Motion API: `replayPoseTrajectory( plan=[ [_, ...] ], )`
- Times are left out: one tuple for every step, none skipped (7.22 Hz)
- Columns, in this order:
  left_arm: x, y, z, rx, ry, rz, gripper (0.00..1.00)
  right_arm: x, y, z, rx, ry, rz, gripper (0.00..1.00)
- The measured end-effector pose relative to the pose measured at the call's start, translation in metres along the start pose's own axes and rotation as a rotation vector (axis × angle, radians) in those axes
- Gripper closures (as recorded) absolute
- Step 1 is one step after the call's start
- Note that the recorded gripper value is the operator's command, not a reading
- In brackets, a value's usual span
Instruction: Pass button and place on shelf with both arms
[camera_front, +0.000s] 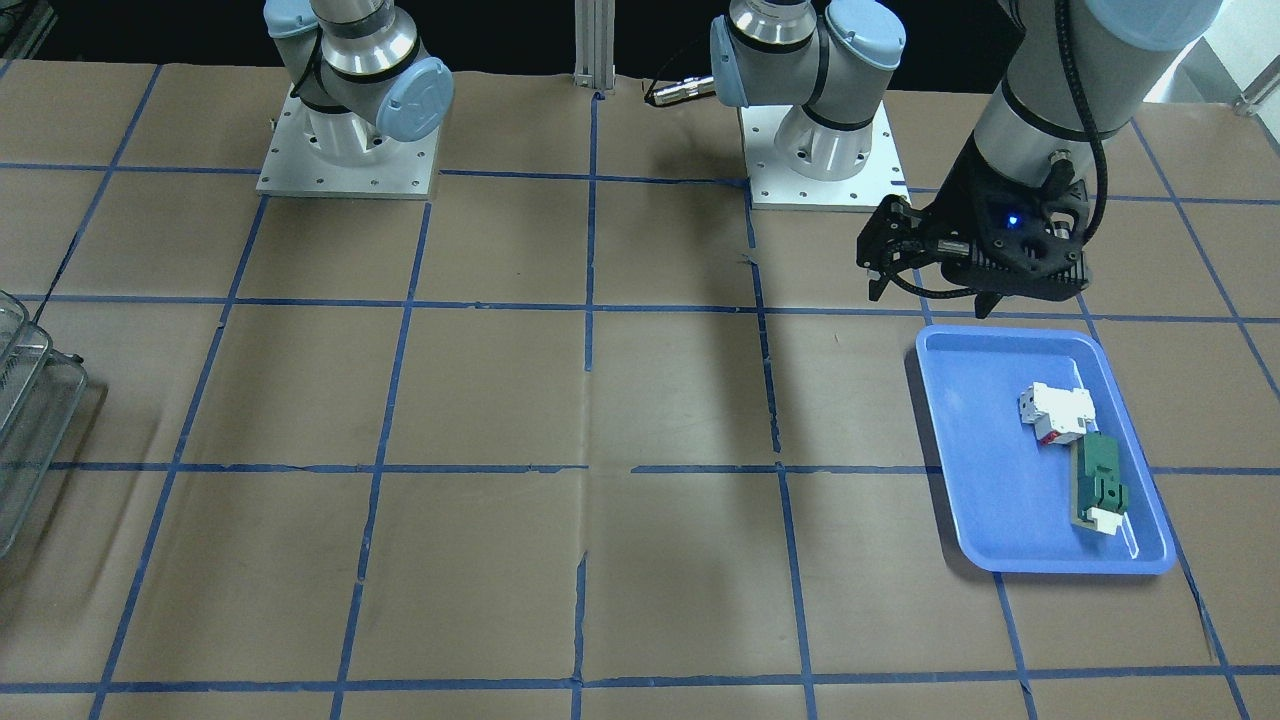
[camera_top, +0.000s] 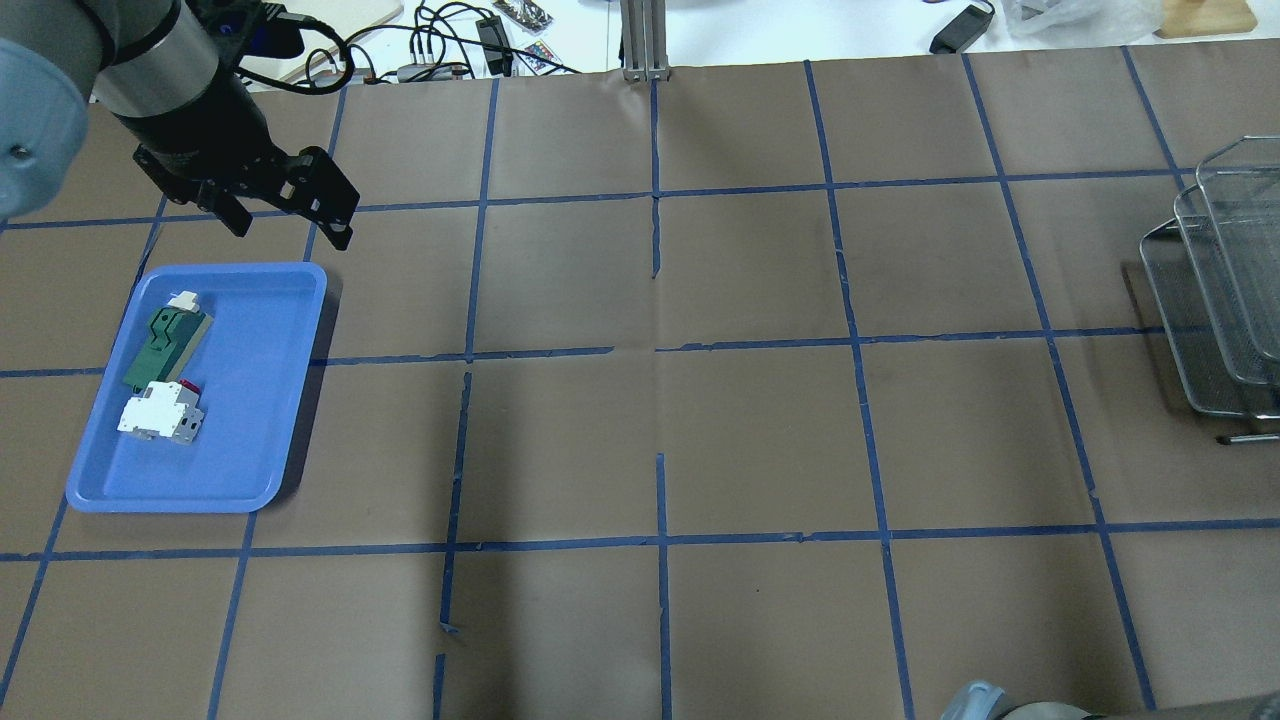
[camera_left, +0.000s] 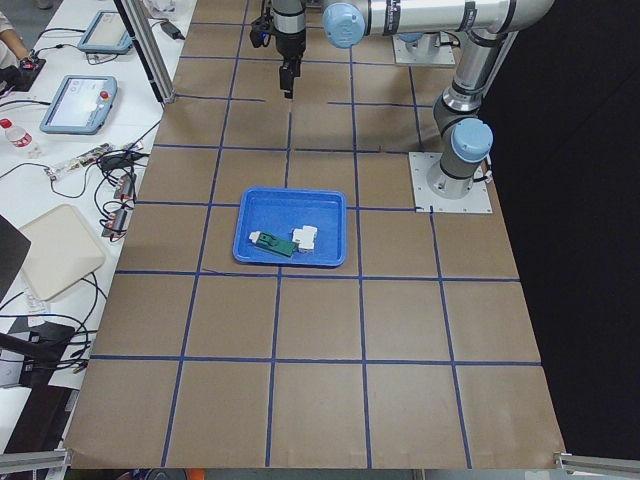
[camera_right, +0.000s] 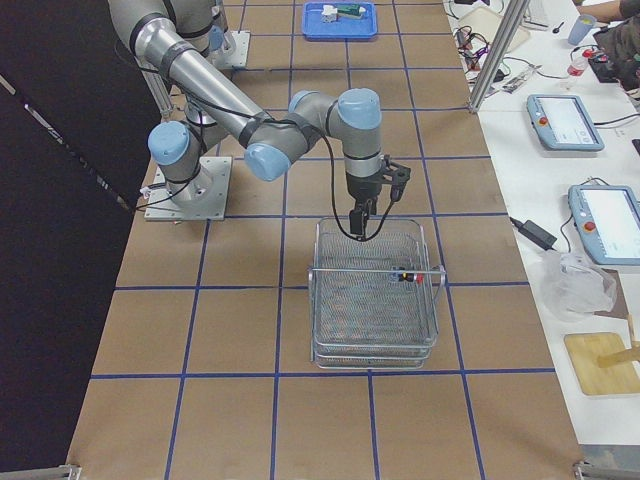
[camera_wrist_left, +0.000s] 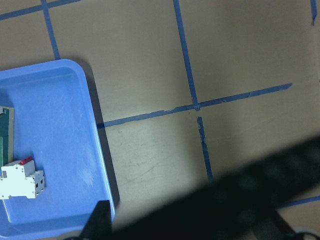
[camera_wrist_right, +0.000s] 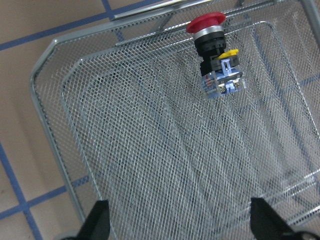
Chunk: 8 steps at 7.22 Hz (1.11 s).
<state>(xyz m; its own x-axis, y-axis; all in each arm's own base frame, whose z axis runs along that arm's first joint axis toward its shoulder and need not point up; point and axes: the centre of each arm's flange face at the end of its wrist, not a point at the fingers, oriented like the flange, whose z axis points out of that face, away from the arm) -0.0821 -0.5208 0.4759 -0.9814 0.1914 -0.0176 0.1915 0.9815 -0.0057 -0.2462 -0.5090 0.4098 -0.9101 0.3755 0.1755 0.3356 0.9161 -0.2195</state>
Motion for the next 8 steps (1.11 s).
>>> replayPoseTrajectory(
  plan=[
    [0.001, 0.001, -0.001, 0.002, -0.002, -0.002, 0.00, -0.014, 0.013, -0.020, -0.028, -0.051, -0.002, 0.00],
    [0.001, 0.002, -0.003, 0.004, -0.003, -0.008, 0.00, -0.039, 0.029, -0.041, -0.069, -0.127, 0.004, 0.00],
    [0.002, 0.003, -0.004, 0.006, -0.002, -0.017, 0.00, -0.072, 0.043, -0.062, -0.100, -0.175, 0.005, 0.00],
    [0.002, 0.004, -0.004, 0.006, -0.001, -0.046, 0.00, -0.113, 0.059, -0.082, -0.123, -0.198, -0.012, 0.00],
    [0.003, 0.002, -0.003, 0.005, 0.003, -0.095, 0.00, -0.158, 0.081, -0.102, -0.166, -0.212, -0.028, 0.00],
    [0.005, 0.001, -0.002, 0.005, 0.010, -0.140, 0.00, -0.196, 0.105, -0.115, -0.216, -0.217, -0.048, 0.00],
    [0.008, 0.000, -0.001, 0.006, 0.018, -0.174, 0.00, -0.227, 0.126, -0.126, -0.250, -0.215, -0.092, 0.00],
    [0.010, 0.000, -0.002, 0.008, 0.023, -0.205, 0.00, -0.252, 0.145, -0.137, -0.258, -0.209, -0.155, 0.00]
  ],
)
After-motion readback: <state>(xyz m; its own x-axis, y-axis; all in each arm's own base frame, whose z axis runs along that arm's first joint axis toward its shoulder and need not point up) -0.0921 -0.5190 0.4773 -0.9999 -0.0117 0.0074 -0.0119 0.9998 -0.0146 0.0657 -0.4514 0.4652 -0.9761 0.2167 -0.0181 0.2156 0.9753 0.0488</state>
